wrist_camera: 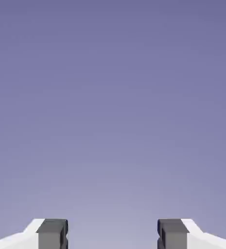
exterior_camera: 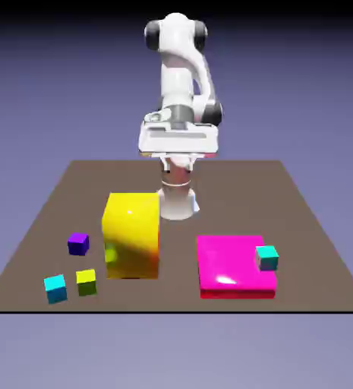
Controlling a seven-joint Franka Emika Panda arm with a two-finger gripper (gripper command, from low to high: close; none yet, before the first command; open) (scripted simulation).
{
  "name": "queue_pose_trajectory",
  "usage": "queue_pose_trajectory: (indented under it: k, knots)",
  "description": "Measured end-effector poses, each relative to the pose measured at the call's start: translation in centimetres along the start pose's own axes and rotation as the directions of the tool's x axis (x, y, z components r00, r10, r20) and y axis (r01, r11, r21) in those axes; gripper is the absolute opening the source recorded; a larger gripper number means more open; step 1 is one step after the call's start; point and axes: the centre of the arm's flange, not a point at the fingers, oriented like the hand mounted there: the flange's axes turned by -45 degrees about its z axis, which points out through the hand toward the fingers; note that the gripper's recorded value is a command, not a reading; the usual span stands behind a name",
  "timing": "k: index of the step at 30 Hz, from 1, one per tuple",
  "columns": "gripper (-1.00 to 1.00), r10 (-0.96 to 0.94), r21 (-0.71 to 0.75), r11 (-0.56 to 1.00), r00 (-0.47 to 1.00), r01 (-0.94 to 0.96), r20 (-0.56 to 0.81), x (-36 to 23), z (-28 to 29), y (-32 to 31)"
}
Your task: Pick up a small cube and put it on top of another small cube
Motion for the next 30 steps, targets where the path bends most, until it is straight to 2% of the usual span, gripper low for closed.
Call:
queue_pose_trajectory:
  k: [8, 16, 22, 30]
  knots:
    - [0.0, 0.061, 0.05, 0.997, 0.998, -0.06, -0.011, 2.8, -0.2, 5.5]
    - [0.0, 0.113, 0.067, 0.991, 0.994, -0.112, -0.008, 3.1, 0.7, 12.6]
    - [0.0, 0.141, 0.053, 0.989, 0.99, -0.141, 0.003, 1.3, 1.9, 18.1]
    - [0.0, 0.161, -0.005, 0.987, 0.987, -0.161, 0.027, -5.2, 3.6, 25.0]
